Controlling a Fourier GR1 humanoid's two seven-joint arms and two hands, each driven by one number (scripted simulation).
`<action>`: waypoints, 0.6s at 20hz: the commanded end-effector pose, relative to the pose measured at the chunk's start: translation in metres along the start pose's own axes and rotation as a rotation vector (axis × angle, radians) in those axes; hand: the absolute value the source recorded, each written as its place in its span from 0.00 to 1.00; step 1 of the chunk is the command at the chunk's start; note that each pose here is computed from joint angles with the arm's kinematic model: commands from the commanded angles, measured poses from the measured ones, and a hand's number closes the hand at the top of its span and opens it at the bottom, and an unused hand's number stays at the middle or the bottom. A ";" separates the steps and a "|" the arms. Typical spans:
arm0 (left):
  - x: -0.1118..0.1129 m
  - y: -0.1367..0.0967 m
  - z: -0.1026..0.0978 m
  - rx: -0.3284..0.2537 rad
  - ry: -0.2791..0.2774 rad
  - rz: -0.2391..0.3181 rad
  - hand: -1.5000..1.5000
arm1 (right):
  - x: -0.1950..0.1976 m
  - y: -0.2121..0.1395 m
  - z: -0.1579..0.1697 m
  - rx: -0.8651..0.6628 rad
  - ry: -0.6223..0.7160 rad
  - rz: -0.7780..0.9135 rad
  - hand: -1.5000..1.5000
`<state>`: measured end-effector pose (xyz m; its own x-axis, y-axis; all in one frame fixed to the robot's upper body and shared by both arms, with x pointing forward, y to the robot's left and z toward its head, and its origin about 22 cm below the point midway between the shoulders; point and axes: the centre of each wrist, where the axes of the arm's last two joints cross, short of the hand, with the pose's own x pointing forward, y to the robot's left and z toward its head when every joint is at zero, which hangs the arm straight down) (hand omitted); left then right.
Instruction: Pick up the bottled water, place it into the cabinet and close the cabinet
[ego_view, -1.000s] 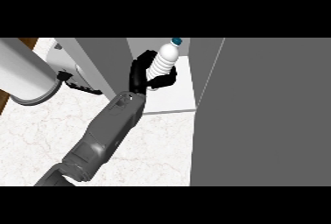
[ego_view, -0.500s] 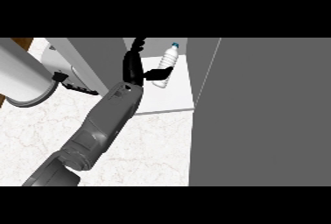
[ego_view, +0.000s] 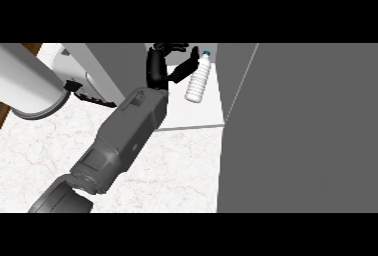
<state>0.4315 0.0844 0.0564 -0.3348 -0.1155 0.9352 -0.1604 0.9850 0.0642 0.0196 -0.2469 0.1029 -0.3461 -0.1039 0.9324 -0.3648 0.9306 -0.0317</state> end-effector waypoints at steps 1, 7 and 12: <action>0.004 0.000 -0.002 -0.070 -0.039 0.156 1.00 | 0.027 0.006 -0.010 -0.013 -0.036 -0.031 0.00; 0.003 -0.005 0.003 -0.089 -0.029 0.203 1.00 | 0.029 0.003 -0.013 -0.005 -0.038 -0.001 0.00; -0.005 -0.008 0.026 -0.228 0.041 0.322 1.00 | 0.036 0.011 -0.016 -0.011 -0.024 -0.006 0.00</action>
<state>0.4196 0.0765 0.0494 -0.3489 0.1260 0.9287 0.0611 0.9919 -0.1117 0.0191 -0.2412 0.1077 -0.3275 -0.1153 0.9378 -0.3651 0.9309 -0.0130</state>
